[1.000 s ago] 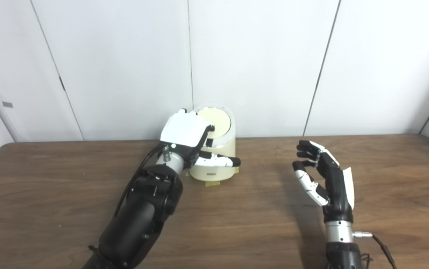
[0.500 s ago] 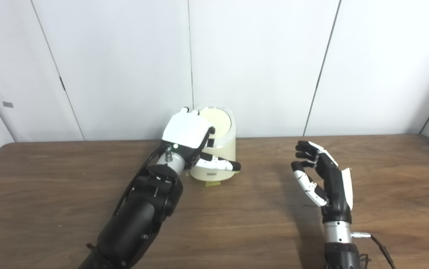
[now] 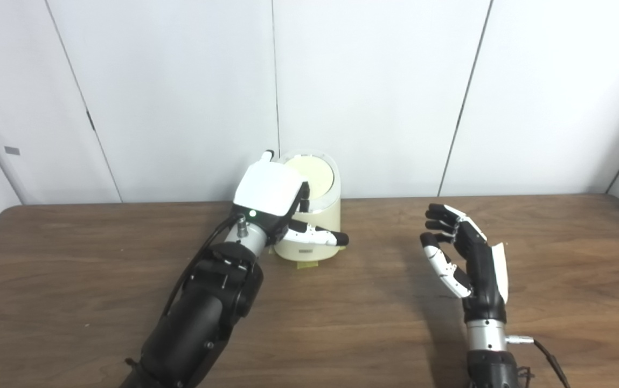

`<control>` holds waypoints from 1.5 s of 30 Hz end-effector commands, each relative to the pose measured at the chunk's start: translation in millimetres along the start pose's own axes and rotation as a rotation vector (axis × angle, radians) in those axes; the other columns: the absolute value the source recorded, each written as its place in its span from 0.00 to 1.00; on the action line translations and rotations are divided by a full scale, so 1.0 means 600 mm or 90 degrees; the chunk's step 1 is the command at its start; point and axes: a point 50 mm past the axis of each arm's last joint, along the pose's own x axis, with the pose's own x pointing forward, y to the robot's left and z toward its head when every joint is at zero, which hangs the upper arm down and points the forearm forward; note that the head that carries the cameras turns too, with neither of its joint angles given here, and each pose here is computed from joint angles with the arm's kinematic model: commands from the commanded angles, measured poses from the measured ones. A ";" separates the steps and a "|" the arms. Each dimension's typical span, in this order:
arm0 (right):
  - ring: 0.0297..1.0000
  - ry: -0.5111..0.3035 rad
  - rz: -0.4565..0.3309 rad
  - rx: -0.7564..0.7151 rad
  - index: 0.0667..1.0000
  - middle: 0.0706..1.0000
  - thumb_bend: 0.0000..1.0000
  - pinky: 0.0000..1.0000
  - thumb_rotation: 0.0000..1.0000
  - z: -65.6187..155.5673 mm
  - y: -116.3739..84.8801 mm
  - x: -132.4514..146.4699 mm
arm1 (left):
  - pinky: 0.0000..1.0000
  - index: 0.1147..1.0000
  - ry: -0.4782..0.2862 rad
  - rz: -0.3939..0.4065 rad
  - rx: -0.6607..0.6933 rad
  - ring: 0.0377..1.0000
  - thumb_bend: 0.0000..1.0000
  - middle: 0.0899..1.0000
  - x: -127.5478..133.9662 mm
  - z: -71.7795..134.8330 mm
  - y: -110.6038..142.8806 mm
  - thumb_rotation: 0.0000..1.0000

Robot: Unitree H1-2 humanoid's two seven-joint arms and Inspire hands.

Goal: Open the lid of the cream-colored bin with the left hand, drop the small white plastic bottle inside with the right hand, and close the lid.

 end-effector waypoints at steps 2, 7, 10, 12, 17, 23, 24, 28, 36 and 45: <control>0.67 0.029 0.010 0.009 0.69 0.69 0.22 0.57 0.48 -0.016 0.017 -0.035 | 1.00 0.96 -0.018 0.009 -0.036 0.98 0.85 0.97 -0.003 0.007 0.005 1.00; 0.67 0.033 0.011 0.012 0.69 0.69 0.23 0.58 0.48 -0.017 0.020 -0.035 | 1.00 1.00 -0.006 0.066 -0.068 1.00 0.80 1.00 -0.004 0.014 0.008 1.00; 0.67 0.030 0.013 0.015 0.70 0.70 0.23 0.58 0.48 -0.018 0.020 -0.036 | 1.00 1.00 0.017 0.077 -0.064 1.00 0.77 1.00 0.002 0.006 0.009 1.00; 0.67 0.029 0.011 0.014 0.69 0.69 0.22 0.57 0.45 -0.018 0.021 -0.036 | 1.00 1.00 0.028 0.080 -0.058 1.00 0.78 1.00 0.004 0.000 0.012 1.00; 0.66 0.029 0.014 0.005 0.69 0.69 0.23 0.57 0.49 -0.017 0.019 -0.036 | 1.00 1.00 0.008 0.147 -0.082 1.00 0.75 1.00 -0.006 -0.002 0.017 0.99; 0.67 0.031 0.015 0.005 0.69 0.69 0.24 0.57 0.51 -0.013 0.019 -0.037 | 1.00 1.00 -0.069 0.265 -0.189 1.00 0.58 1.00 -0.053 0.012 0.020 1.00; 0.67 0.030 0.015 0.005 0.69 0.69 0.23 0.57 0.49 -0.012 0.019 -0.037 | 1.00 1.00 -0.070 0.277 -0.223 1.00 0.56 1.00 -0.063 0.009 0.021 1.00; 0.67 0.028 0.009 0.009 0.69 0.69 0.22 0.57 0.46 -0.011 0.018 -0.037 | 0.84 0.86 -0.054 0.413 -0.434 0.86 0.49 0.86 -0.111 -0.019 0.012 1.00; 0.67 0.025 0.005 0.013 0.68 0.69 0.23 0.57 0.47 -0.012 0.011 -0.036 | 0.65 0.69 -0.020 0.521 -0.704 0.70 0.24 0.70 -0.192 -0.087 -0.042 0.82; 0.67 0.020 0.001 0.010 0.68 0.68 0.22 0.58 0.47 0.001 -0.005 -0.050 | 0.65 0.69 0.041 0.488 -0.838 0.70 0.21 0.71 -0.259 -0.104 -0.119 0.54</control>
